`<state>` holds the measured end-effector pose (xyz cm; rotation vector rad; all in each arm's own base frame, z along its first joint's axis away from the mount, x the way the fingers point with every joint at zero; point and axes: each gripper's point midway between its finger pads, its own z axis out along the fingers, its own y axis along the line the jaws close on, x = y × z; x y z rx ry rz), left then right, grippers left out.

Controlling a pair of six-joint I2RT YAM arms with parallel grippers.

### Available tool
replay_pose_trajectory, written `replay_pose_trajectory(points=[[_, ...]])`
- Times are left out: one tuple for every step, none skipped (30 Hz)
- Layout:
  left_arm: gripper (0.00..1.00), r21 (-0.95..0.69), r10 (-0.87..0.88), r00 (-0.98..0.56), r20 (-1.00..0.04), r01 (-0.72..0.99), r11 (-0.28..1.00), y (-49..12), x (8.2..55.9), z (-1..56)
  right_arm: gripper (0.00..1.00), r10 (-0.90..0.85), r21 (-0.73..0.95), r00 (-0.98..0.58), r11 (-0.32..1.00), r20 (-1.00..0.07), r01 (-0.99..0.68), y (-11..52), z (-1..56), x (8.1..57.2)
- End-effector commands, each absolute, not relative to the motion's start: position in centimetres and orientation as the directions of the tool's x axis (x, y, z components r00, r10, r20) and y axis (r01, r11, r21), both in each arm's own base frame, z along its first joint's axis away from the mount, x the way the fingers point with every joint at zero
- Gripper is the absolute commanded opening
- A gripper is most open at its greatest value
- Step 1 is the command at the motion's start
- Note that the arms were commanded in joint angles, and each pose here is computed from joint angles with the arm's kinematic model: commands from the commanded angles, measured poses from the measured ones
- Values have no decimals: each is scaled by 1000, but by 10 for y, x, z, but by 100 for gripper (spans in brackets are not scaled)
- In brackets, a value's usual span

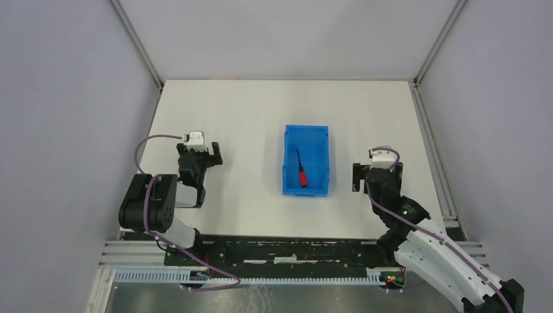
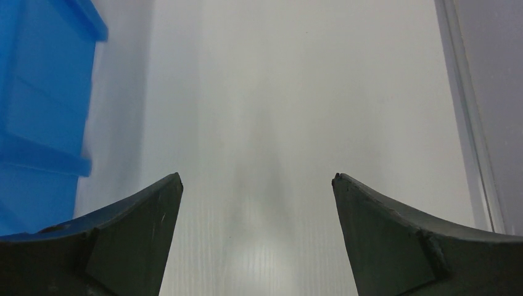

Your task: Put the screwdriver in the bin

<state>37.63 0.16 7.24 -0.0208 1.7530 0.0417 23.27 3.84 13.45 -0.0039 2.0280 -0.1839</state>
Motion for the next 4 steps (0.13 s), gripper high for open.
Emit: replay_pose_trajectory(points=[[100,-17,-22,-128,-991,-36,999,1,380,87,98,-36,-61,-370,997,-928,56,50,143,243],[100,-17,-22,-129,-991,-36,999,1,380,87,98,-29,-52,-352,997,-936,55,50,144,244],[100,-17,-22,-129,-991,-35,999,1,380,87,98,-21,-45,-336,997,-941,64,49,145,244],[100,-18,-22,-129,-991,-35,999,1,380,87,98,-13,-36,-322,997,-947,66,49,147,244]])
